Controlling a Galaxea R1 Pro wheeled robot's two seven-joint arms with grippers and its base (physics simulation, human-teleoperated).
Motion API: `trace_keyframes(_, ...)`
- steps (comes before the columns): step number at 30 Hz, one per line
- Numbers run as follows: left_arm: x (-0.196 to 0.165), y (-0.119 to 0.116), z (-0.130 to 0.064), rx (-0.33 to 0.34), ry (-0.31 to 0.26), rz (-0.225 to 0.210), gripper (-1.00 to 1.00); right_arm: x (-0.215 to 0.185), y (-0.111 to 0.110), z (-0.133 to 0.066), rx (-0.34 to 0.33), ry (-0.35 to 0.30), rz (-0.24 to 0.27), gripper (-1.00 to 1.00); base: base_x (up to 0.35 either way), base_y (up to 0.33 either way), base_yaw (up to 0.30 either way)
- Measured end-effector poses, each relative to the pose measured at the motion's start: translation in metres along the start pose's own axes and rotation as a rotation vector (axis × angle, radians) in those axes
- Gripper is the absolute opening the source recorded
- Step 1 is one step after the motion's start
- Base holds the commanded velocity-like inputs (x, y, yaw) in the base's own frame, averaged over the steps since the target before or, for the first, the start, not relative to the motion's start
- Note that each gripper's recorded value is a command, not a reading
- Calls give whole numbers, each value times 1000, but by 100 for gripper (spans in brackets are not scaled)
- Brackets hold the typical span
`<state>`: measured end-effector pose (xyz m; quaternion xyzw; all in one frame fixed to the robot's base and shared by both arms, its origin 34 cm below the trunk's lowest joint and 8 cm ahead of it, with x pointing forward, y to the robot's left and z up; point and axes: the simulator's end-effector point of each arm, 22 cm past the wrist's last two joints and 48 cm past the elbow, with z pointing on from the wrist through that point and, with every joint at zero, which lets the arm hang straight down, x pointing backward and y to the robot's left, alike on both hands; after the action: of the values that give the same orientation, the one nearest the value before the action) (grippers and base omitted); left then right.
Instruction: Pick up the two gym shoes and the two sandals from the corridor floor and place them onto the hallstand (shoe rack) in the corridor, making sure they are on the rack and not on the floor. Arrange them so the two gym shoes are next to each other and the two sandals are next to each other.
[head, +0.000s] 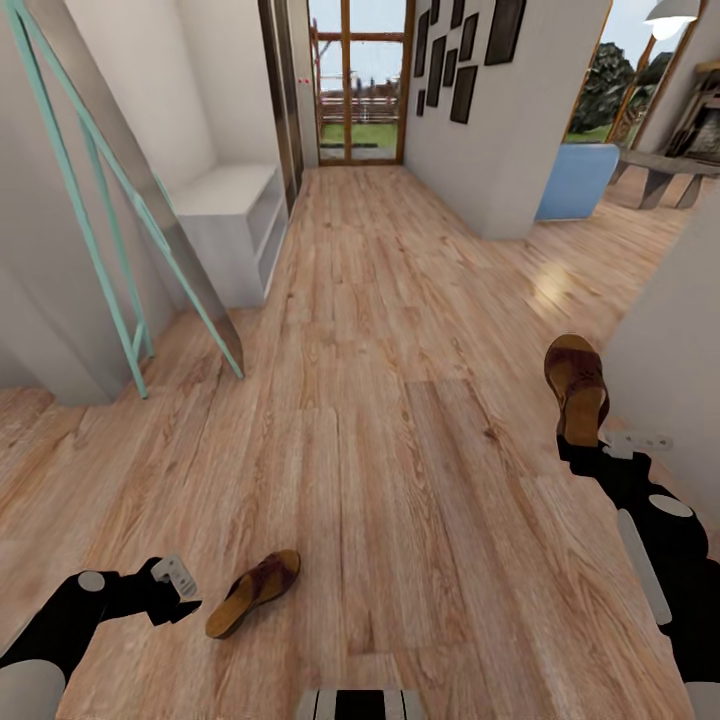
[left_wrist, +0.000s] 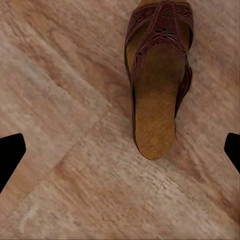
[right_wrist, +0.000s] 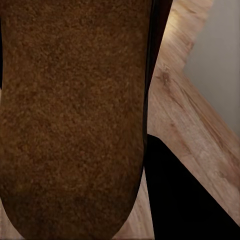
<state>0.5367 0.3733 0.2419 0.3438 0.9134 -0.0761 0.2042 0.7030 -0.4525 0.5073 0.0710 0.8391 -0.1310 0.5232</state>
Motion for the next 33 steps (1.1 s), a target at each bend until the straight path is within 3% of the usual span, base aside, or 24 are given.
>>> trace_keyframes(15,2,-6,18,4,4,-6,100,31,5,13,-1,51,-17,-100,0,0,0)
trace_keyframes(33,4,-8,19,7,5,-2,100,32,5,14,-1,52,-17,-100,159,-32,0)
